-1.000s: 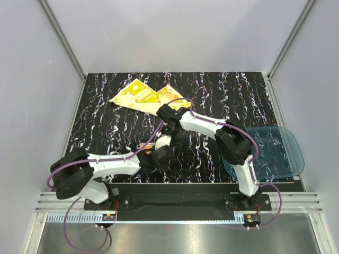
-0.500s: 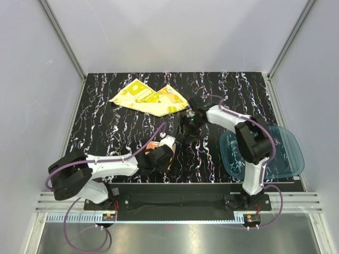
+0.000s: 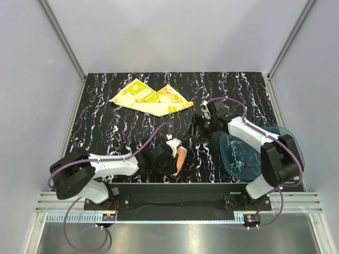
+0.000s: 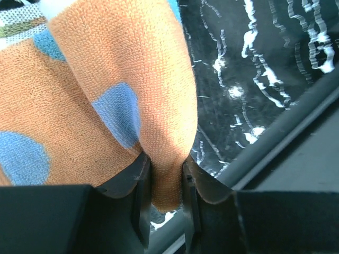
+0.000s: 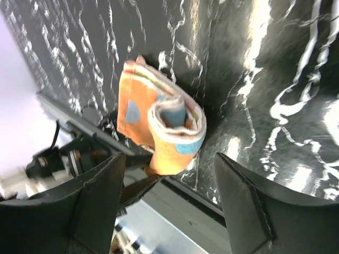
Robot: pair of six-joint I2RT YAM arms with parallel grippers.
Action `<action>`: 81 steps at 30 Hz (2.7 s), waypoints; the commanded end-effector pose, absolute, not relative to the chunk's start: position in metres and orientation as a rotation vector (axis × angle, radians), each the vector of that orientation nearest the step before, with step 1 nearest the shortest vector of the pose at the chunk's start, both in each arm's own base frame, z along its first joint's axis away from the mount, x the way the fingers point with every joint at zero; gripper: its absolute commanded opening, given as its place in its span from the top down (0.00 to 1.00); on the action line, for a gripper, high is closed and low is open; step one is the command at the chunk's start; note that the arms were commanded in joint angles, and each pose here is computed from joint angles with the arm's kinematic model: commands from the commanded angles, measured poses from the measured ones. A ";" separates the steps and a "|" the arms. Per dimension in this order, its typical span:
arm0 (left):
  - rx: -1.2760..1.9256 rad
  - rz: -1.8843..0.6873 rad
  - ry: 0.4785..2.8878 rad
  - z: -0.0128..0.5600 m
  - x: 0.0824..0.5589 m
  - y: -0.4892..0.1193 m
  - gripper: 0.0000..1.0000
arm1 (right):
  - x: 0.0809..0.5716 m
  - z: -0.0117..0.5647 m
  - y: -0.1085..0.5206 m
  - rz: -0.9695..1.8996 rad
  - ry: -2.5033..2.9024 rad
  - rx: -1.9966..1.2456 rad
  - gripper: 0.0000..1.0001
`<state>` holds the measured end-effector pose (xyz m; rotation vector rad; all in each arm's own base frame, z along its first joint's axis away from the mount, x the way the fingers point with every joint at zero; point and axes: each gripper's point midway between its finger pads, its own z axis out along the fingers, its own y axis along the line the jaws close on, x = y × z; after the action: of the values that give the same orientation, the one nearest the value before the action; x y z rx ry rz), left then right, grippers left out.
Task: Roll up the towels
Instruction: Roll the towel
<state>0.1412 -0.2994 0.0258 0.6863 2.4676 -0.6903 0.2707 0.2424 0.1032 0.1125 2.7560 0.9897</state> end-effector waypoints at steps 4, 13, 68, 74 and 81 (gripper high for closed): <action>0.515 -0.977 2.528 0.028 0.126 -0.297 0.90 | 0.256 0.117 0.267 1.304 2.628 0.041 0.27; 0.339 -1.064 2.597 0.014 0.132 -0.273 0.90 | 0.228 0.078 0.291 1.387 2.683 -0.015 0.27; 0.704 -0.145 2.350 0.050 0.149 -0.318 0.34 | 0.217 0.039 0.289 0.726 2.941 0.010 1.00; 0.714 -0.118 2.376 0.036 0.143 -0.321 0.34 | 0.216 0.036 0.293 0.755 2.949 0.006 1.00; 0.655 0.137 2.288 0.061 0.156 -0.305 0.32 | 0.216 0.036 0.294 0.760 2.950 0.003 1.00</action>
<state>0.1413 -0.3051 0.0345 0.7385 2.3814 0.0407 0.2142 0.2896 0.0315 0.0315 2.9634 0.7637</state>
